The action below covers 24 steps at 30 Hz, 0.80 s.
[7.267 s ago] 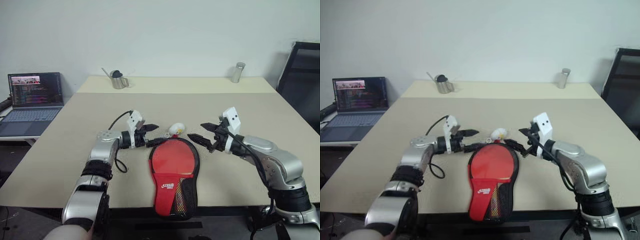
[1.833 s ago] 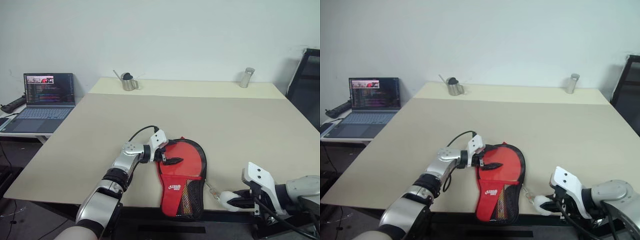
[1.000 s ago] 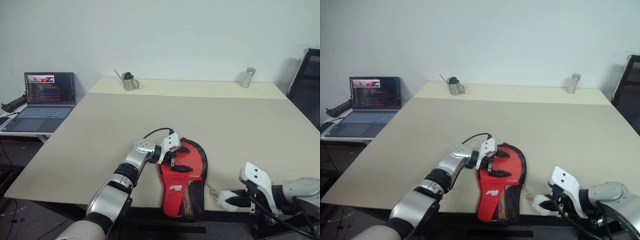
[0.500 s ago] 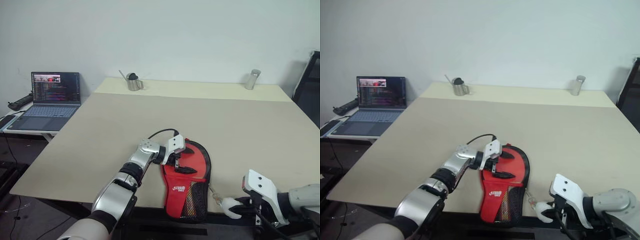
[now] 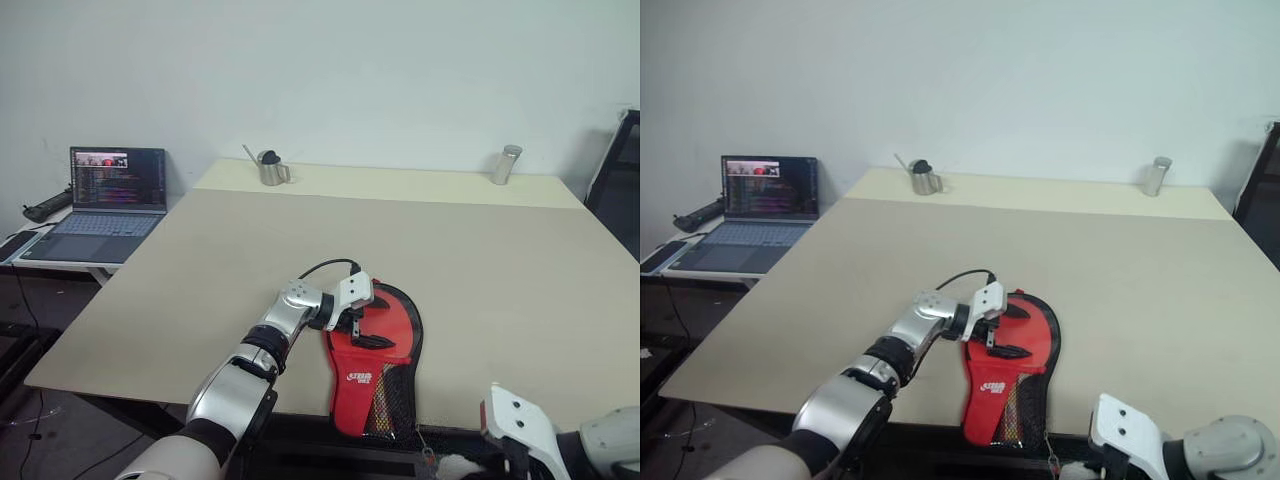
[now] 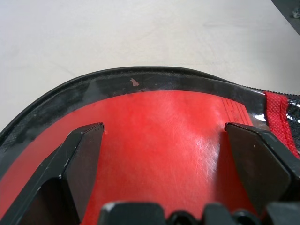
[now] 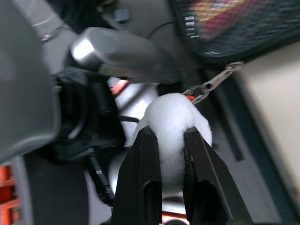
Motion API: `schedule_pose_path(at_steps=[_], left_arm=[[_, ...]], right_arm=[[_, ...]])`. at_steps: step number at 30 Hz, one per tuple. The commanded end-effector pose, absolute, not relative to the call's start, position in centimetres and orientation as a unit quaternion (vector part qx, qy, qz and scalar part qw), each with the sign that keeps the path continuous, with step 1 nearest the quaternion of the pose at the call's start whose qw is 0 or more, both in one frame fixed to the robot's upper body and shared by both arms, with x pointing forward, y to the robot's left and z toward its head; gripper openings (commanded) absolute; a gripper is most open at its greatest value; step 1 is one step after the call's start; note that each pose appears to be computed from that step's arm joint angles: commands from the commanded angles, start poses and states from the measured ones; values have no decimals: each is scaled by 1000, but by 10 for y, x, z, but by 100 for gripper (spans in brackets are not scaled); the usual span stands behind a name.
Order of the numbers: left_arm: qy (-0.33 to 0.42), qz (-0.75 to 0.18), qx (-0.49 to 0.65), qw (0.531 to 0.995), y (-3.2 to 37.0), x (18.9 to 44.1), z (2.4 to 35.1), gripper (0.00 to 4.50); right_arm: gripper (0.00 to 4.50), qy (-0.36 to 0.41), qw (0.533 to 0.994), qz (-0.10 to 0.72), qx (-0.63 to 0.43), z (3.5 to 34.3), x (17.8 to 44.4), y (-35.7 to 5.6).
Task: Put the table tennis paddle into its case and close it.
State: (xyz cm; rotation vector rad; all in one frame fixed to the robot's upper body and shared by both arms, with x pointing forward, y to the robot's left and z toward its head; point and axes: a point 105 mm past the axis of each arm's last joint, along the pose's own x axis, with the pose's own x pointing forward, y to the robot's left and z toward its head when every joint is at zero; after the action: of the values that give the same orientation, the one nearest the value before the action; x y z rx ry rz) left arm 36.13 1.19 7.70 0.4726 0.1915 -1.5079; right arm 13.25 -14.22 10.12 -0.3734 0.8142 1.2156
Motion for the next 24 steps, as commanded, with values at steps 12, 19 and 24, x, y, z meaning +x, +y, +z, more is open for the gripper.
schedule_pose_path(at_steps=[12,19,24], left_arm=[[154,-673,235,684,23,352,43,450],[149,-673,230,687,20,352,43,450],[141,-674,220,691,13,352,46,450]], right_arm=[[91,337,749,547,-162,110,146,-130],[319,336,750,549,-149,117,149,-132],[449,306,782,528,-129,128,166,-137]])
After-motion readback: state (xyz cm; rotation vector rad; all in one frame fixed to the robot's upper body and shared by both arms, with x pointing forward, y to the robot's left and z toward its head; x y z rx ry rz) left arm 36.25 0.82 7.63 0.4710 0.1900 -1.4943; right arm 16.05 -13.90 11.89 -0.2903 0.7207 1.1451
